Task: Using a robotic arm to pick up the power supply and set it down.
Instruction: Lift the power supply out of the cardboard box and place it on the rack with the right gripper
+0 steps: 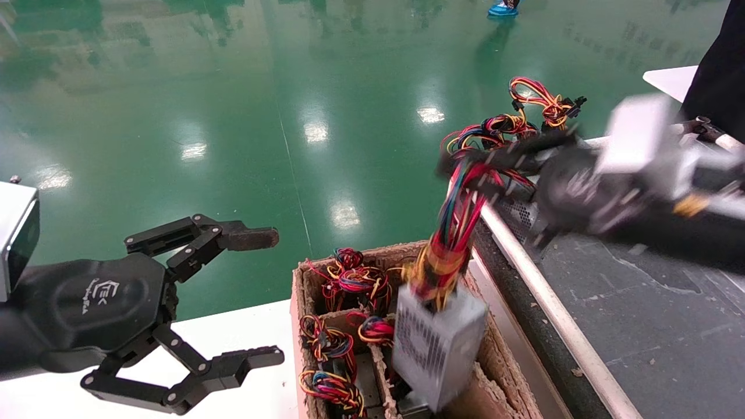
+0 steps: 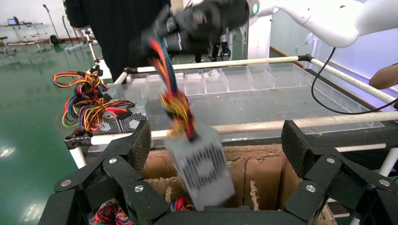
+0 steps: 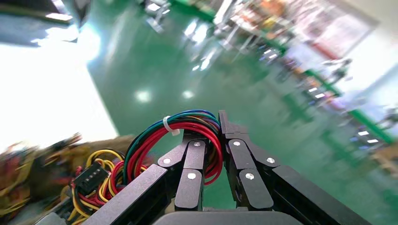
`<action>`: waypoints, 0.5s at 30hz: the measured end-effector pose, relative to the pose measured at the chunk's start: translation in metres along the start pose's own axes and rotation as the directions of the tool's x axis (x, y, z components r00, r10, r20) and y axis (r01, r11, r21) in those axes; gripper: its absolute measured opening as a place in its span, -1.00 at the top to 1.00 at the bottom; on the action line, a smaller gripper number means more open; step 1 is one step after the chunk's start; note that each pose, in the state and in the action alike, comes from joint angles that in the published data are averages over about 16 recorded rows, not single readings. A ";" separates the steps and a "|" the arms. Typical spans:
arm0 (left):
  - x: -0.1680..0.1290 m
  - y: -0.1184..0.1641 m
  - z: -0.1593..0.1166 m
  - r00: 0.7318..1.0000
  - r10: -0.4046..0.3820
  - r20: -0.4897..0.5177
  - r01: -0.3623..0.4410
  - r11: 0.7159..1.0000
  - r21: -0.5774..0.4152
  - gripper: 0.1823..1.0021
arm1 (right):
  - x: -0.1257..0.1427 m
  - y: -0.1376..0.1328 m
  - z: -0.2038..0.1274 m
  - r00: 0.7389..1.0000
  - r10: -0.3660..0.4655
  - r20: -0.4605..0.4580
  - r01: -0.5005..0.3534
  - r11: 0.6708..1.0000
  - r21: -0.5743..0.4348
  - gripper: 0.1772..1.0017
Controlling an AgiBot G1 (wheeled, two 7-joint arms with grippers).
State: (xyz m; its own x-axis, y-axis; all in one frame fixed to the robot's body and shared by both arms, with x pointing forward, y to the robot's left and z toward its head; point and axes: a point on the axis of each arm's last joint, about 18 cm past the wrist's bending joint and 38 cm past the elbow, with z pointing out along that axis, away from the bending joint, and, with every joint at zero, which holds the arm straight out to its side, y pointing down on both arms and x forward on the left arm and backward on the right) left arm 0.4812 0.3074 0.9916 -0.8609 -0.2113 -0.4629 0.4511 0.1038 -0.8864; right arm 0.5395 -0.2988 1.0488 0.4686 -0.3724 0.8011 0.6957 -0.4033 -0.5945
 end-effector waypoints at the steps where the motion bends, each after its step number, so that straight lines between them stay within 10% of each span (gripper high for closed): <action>1: 0.000 0.000 0.000 1.000 0.000 0.000 0.000 1.000 0.000 -1.00 | 0.005 -0.004 -0.005 1.000 0.001 -0.019 0.000 1.000 0.012 0.88; 15: 0.000 0.000 0.000 1.000 0.000 0.000 0.000 1.000 0.000 -1.00 | 0.066 -0.011 -0.073 0.959 -0.038 -0.279 0.026 0.999 -0.045 0.88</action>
State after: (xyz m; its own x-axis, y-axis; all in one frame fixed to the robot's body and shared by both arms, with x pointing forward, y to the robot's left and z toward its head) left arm 0.4812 0.3074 0.9916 -0.8609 -0.2113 -0.4629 0.4511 0.1038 -0.8864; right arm 0.5232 -0.3798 1.1037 0.2710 -0.5755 0.7716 0.6823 -0.4506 -0.5757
